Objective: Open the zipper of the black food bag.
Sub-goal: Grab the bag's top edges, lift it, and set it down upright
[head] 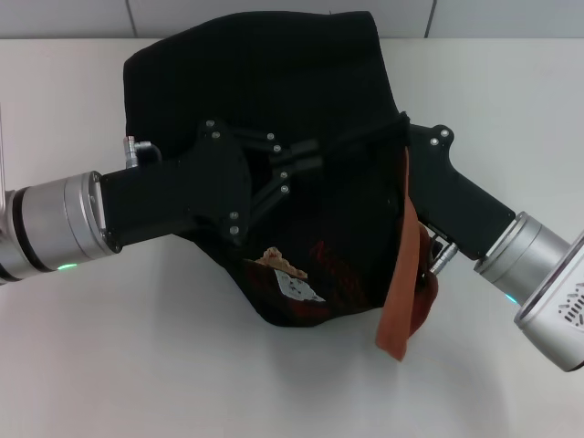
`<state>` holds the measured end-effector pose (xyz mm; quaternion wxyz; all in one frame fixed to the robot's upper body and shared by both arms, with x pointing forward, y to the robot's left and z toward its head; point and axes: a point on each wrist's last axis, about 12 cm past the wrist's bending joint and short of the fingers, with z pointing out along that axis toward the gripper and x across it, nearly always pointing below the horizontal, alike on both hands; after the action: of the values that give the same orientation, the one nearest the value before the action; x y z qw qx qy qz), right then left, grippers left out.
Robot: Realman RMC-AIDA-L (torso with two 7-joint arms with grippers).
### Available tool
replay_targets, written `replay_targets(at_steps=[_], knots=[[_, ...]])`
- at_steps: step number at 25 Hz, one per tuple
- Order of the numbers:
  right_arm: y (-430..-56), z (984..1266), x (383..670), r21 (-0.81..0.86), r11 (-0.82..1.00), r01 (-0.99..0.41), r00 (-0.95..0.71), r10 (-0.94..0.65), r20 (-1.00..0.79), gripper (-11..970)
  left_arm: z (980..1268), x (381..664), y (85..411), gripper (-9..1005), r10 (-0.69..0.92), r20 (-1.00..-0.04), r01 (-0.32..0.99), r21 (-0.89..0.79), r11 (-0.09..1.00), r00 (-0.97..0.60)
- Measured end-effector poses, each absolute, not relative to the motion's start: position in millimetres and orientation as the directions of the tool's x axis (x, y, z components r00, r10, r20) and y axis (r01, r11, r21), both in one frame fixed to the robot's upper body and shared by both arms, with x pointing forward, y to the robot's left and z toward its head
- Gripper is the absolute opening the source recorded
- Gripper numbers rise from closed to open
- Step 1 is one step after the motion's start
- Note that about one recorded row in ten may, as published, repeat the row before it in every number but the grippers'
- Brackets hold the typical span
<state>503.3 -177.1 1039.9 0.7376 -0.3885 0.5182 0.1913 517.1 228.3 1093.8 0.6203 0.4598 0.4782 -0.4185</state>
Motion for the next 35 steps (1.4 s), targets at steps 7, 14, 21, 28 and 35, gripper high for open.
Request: replay_targets(at_steps=[7, 14, 21, 28, 35], knots=[[-176.3, 1039.7, 502.8, -0.386, 0.620, -0.683, 0.398, -0.127, -0.909, 92, 1093.6, 517.3, 228.5, 61, -0.078, -0.978, 0.959, 0.170, 0.229, 0.192], [-175.6, 1038.3, 501.6, -0.389, 0.611, -0.690, 0.395, -0.132, -0.909, 18, 1093.8, 517.9, 229.3, 62, -0.078, -0.978, 0.957, 0.170, 0.236, 0.193], [-176.3, 1037.7, 501.8, -0.391, 0.611, -0.689, 0.394, -0.138, -0.909, 3, 1094.2, 517.9, 230.7, 62, -0.086, -0.977, 0.953, 0.169, 0.249, 0.196], [-180.3, 1034.9, 502.7, -0.392, 0.620, -0.680, 0.380, -0.160, -0.911, 15, 1094.4, 517.9, 233.6, 62, -0.106, -0.975, 0.946, 0.160, 0.283, 0.197], [-182.5, 1031.5, 503.5, -0.393, 0.624, -0.676, 0.362, -0.183, -0.914, 27, 1093.8, 517.4, 236.2, 62, -0.121, -0.970, 0.934, 0.161, 0.317, 0.209]])
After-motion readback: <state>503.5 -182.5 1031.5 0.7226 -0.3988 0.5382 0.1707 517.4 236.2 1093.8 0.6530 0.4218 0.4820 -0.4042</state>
